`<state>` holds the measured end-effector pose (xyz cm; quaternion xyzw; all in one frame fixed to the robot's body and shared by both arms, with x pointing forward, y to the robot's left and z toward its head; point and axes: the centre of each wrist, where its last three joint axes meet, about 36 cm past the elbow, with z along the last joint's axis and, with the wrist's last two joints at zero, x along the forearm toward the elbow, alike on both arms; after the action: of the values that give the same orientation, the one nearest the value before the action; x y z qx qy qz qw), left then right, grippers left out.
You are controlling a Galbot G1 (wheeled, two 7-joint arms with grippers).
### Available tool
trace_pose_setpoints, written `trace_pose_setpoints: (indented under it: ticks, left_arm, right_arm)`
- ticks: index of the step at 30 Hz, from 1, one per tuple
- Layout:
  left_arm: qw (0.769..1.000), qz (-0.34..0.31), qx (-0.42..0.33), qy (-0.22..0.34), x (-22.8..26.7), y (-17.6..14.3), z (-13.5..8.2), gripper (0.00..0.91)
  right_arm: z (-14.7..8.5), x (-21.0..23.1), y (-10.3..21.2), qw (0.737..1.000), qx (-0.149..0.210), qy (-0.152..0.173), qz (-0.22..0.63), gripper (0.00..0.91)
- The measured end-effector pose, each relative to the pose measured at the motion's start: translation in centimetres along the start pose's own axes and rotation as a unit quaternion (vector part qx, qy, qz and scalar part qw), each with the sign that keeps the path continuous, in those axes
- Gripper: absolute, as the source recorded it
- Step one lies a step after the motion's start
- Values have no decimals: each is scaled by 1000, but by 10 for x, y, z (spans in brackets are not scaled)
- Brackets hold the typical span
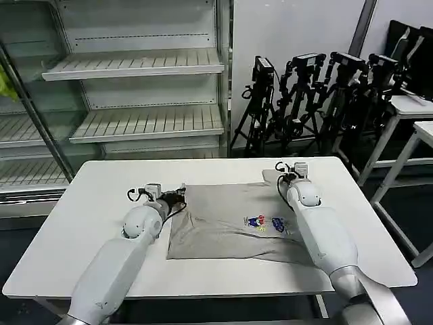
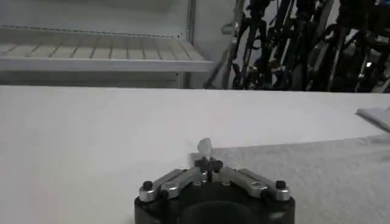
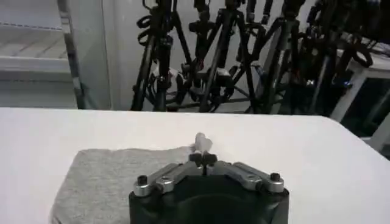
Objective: Fold and organize the clothes.
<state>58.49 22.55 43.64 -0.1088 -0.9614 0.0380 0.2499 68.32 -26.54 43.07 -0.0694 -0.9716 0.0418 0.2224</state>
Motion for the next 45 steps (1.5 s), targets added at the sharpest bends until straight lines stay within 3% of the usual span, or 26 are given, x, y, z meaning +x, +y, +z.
trace_pose_setpoints:
  ticks: [15,27,36,45]
  left_arm:
    - [999,14,17,-46,39,7,-16,10]
    - [997,32,-9,-69,93,4,0,10]
    - [996,51,-45,-63,125,-10,25,10]
    - [995,50,-76,-49,132,-21,50,10]
  right_arm:
    - [-32,45,-22,992,-32,-123,-12,0]
    - [1,120,-46,984,-14,-174,-26,0]
    - [47,171,-65,985,-4,-170,-17,0]
    - [90,194,-66,993,0,-121,-7,0]
